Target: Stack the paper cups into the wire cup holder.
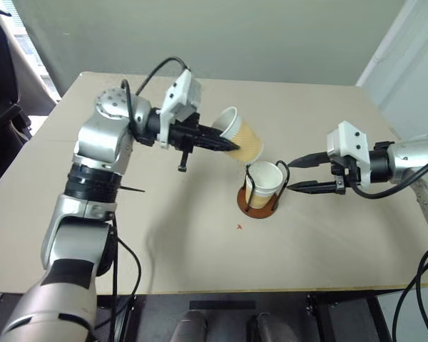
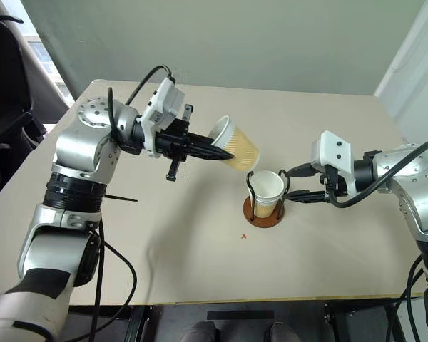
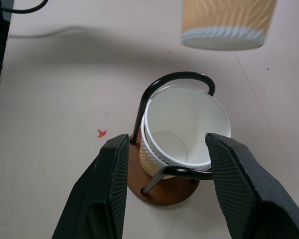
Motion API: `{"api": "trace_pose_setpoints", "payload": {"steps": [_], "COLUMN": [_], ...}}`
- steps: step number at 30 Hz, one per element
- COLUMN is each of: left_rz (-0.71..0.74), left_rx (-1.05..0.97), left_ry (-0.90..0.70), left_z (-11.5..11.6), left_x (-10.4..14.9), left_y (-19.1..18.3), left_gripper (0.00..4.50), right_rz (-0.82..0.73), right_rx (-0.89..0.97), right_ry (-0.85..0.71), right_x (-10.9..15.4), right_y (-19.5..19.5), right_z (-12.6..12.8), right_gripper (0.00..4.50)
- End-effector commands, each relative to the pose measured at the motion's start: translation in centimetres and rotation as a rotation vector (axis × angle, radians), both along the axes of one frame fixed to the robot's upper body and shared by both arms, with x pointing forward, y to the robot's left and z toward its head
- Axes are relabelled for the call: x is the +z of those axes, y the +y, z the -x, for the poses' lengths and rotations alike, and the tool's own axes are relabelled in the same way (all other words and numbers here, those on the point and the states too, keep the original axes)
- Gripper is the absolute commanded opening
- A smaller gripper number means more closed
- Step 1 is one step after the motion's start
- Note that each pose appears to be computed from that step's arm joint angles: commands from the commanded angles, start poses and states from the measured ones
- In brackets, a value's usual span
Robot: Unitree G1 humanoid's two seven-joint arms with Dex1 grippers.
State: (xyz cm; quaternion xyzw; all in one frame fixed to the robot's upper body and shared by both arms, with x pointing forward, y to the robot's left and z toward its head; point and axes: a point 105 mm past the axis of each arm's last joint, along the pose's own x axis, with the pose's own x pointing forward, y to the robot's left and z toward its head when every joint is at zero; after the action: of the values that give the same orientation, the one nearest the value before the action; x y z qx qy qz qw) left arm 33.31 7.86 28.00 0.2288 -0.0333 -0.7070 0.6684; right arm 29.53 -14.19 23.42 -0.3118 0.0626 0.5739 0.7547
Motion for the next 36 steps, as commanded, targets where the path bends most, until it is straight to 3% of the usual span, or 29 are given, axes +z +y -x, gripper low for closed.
{"api": "trace_pose_setpoints", "payload": {"steps": [1,36], "left_rz": [-0.035,-0.228], "left_rx": [-0.066,-0.246], "left_ry": [-0.06,-0.153], "left_z": [0.4,-0.1], "left_x": [1.3,-0.9], "left_y": [-1.1,-6.2], "left_gripper": [0.03,0.03], "right_rz": [0.016,0.029], "right_rx": [-0.007,-0.064], "right_ry": [-0.032,-0.034], "right_x": [0.6,0.4], "right_y": [-0.4,-1.6], "right_z": [0.2,0.0], "right_gripper": [2.4,2.4]}}
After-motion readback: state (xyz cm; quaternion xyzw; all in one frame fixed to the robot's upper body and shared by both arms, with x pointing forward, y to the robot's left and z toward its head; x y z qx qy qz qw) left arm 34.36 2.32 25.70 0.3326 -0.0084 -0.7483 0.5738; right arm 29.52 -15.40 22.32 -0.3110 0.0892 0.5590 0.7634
